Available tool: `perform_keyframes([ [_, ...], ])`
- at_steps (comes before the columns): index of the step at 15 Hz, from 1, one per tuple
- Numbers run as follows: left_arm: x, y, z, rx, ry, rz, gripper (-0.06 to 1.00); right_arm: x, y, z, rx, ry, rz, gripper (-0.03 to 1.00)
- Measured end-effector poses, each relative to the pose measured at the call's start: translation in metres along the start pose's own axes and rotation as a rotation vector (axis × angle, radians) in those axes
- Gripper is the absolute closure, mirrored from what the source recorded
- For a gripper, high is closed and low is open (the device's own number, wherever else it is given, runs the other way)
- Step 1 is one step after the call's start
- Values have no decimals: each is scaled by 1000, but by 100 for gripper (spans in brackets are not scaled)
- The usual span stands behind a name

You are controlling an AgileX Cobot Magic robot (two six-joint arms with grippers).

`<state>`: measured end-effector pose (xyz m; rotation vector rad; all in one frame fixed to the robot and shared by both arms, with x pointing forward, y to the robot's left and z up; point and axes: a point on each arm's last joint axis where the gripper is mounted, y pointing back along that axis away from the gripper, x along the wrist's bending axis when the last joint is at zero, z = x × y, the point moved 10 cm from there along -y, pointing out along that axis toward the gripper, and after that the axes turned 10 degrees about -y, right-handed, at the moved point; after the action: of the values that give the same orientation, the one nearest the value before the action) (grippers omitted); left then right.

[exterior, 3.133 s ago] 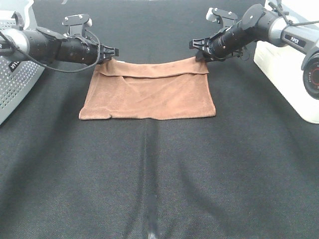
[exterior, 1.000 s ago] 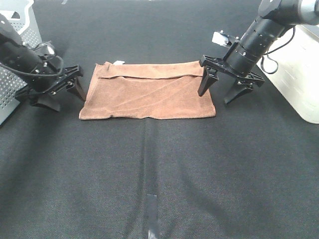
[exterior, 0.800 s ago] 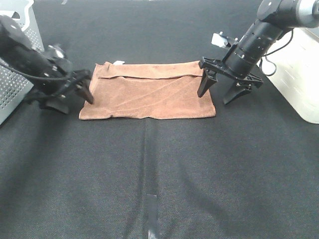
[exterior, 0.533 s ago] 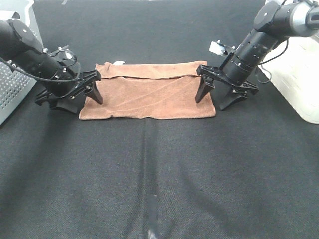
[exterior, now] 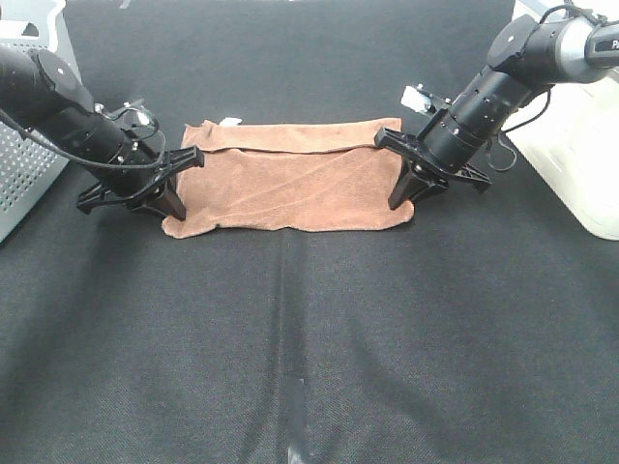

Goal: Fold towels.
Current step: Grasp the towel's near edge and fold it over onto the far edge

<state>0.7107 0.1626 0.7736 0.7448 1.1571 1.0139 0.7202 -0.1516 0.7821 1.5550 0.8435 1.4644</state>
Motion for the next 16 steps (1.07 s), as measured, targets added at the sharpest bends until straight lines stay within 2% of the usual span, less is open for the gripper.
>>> perform_keyframes([
  [3, 0, 7, -10, 58, -67, 17, 94, -1, 3, -8, 25, -25, -5, 97],
  [5, 2, 18, -26, 131, -125, 44, 94, -2, 17, -30, 45, -32, -24, 97],
  [12, 9, 45, -97, 226, -144, 72, 94, -24, 26, -110, 105, -79, -71, 97],
  [16, 4, 53, -89, 194, -155, 71, 94, -21, 31, -110, 97, -54, -63, 97],
])
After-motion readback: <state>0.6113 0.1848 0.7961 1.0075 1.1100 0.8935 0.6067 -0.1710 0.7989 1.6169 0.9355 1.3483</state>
